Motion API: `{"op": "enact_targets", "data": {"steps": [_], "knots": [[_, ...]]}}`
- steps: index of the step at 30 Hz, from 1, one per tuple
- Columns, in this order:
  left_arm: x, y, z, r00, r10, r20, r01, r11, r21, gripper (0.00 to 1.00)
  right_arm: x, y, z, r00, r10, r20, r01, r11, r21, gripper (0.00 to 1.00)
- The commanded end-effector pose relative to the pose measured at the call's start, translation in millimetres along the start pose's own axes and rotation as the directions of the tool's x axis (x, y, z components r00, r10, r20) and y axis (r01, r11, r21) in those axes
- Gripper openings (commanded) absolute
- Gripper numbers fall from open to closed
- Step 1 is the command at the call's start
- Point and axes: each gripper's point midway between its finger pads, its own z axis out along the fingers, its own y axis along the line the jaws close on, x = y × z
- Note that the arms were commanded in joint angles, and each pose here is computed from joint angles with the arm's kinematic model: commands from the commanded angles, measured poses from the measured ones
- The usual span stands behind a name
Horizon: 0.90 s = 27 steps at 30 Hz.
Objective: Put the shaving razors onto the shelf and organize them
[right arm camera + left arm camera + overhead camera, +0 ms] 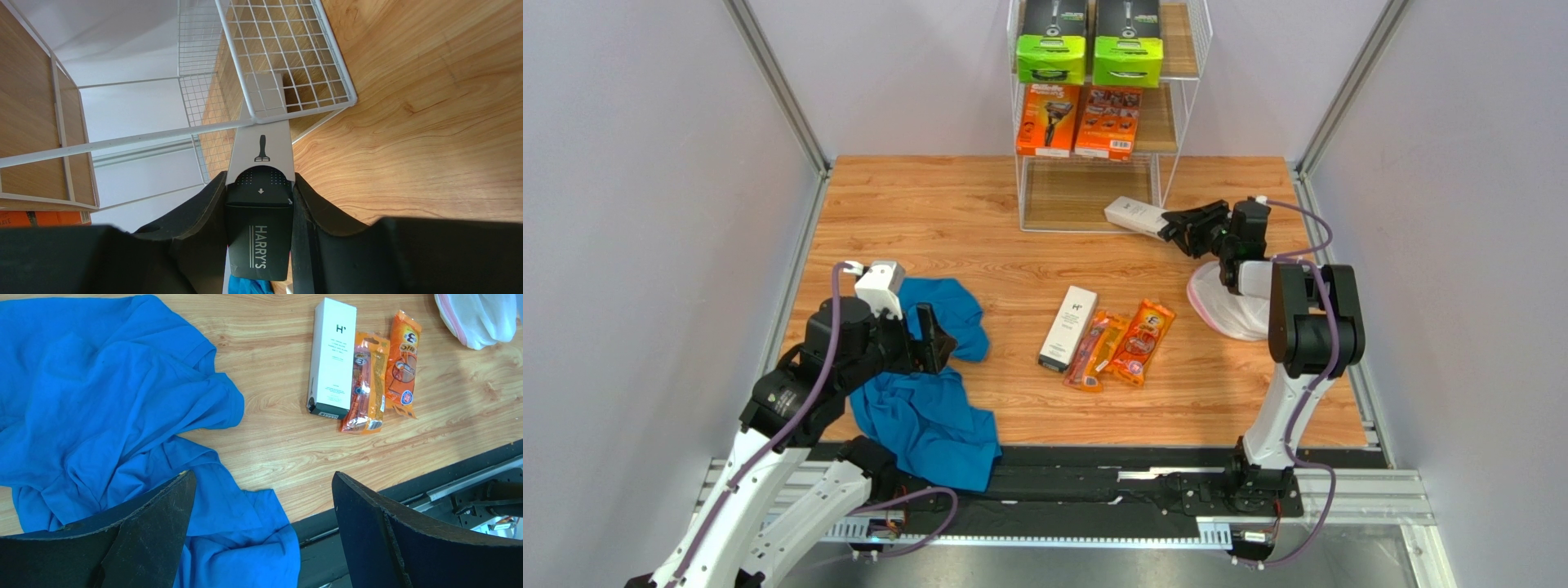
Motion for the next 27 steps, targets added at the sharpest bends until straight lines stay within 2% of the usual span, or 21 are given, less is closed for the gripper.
{"op": "enact_targets", "data": {"steps": [1,7,11,16,19,22,27], "knots": [[-4.2,-1.3,-0.2,1.000,0.016,0.023,-0.017,1.000,0.012,0.90,-41.0,33.2,-8.8,0.990,-0.061,0.130,0.069,0.996,-0.058,0.00],[-3.9,-1.2,0.5,1.000,0.016,0.021,-0.017,1.000,0.012,0.90,-39.2,32.4,-13.7,0.990,-0.076,0.117,0.084,0.995,-0.062,0.00],[-3.5,-1.3,2.0,1.000,0.016,0.014,-0.016,1.000,0.010,0.90,-9.3,34.0,-17.2,0.996,-0.072,0.051,0.077,0.992,-0.103,0.00],[-4.1,-2.1,0.2,1.000,0.016,0.023,-0.017,1.000,0.017,0.90,16.6,47.1,-23.9,0.998,-0.044,0.041,0.050,0.985,-0.164,0.00],[-4.5,-2.5,-0.1,1.000,0.018,0.025,-0.018,1.000,0.019,0.90,56.8,62.2,-22.8,0.999,-0.039,0.005,0.039,0.980,-0.197,0.00],[-5.4,-3.1,-0.7,0.999,0.019,0.029,-0.020,1.000,0.022,0.90,82.6,73.8,-27.0,0.999,-0.020,0.029,0.026,0.978,-0.205,0.00],[-7.2,-3.5,-4.4,0.999,0.021,0.048,-0.022,0.999,0.028,0.90,102.3,88.2,-31.9,0.995,0.011,0.101,0.009,0.981,-0.196,0.00]]}}
